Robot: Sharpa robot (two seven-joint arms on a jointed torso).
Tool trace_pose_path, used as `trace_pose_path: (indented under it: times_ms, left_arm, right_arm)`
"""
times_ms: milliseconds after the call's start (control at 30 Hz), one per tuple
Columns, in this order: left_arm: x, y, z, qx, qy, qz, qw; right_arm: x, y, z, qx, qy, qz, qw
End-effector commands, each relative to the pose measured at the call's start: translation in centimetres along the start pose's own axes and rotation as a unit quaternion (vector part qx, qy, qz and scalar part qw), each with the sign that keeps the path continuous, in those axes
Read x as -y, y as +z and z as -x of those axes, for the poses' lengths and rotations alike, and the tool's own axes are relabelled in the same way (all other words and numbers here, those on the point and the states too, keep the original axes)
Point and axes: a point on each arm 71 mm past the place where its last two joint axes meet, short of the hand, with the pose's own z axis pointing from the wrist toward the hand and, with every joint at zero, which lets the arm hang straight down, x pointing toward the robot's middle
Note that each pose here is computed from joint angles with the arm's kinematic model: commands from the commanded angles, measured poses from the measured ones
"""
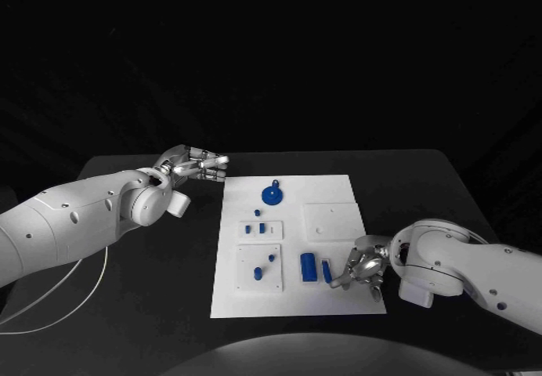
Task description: Assemble the parts on the task board
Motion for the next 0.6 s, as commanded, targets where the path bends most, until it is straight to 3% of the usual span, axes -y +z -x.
trace_pose_path:
  times_ms: [33, 600]
  left_arm:
    - [0.01, 0.01, -0.19, -0.009, 0.0, -0.001, 1.0]
    - [-0.03, -0.02, -0.15, -0.01, 0.0, 0.0, 1.0]
  right_arm:
    - [-0.01, 0.06, -0.23, -0.012, -0.012, -0.001, 1.0]
    - [-0.03, 0.63, 0.08, 0.007, 0.002, -0.011, 1.0]
